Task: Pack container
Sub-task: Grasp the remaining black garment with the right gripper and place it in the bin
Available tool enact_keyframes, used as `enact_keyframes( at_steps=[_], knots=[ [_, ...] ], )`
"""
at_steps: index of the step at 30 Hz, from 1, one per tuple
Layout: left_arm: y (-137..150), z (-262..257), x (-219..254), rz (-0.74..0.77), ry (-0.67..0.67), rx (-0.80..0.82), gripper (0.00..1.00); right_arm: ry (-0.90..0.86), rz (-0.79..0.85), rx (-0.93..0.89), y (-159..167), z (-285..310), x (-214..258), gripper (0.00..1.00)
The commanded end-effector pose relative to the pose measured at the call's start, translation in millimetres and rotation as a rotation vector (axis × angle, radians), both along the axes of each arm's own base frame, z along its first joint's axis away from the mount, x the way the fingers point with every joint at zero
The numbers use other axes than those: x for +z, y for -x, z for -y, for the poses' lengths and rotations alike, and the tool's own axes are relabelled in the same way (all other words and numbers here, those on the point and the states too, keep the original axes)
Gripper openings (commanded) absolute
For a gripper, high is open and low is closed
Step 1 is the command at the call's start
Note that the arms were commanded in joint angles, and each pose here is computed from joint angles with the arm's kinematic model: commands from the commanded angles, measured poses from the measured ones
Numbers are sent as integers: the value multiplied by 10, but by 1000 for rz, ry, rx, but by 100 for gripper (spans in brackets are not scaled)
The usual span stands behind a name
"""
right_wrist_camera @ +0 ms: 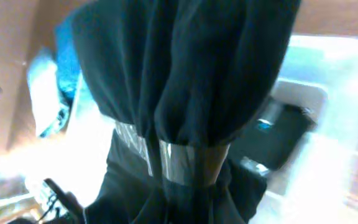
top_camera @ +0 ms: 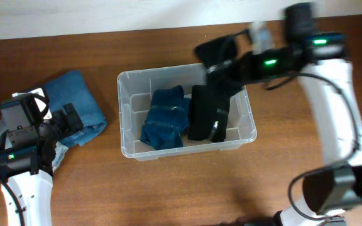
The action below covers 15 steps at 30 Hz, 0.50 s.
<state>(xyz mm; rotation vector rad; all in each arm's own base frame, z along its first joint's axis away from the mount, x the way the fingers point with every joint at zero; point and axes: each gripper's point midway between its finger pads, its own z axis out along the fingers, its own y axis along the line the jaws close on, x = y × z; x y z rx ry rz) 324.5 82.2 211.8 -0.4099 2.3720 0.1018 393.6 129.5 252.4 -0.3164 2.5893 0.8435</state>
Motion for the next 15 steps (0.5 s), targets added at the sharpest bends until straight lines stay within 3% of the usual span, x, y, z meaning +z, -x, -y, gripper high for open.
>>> enact_keyframes(
  at_steps=[1,4,8,15],
  knots=[
    [-31,1,71,21,8,0,99,56,-131,-17,85,-391,-523,4],
    [-29,1,69,20,8,0,99,61,-153,44,198,-765,-904,4],
    [-27,2,65,19,8,0,99,150,-194,-12,264,-841,-1296,4],
    [-27,2,65,19,8,0,99,213,-102,37,192,-853,-1317,4]
  ],
)
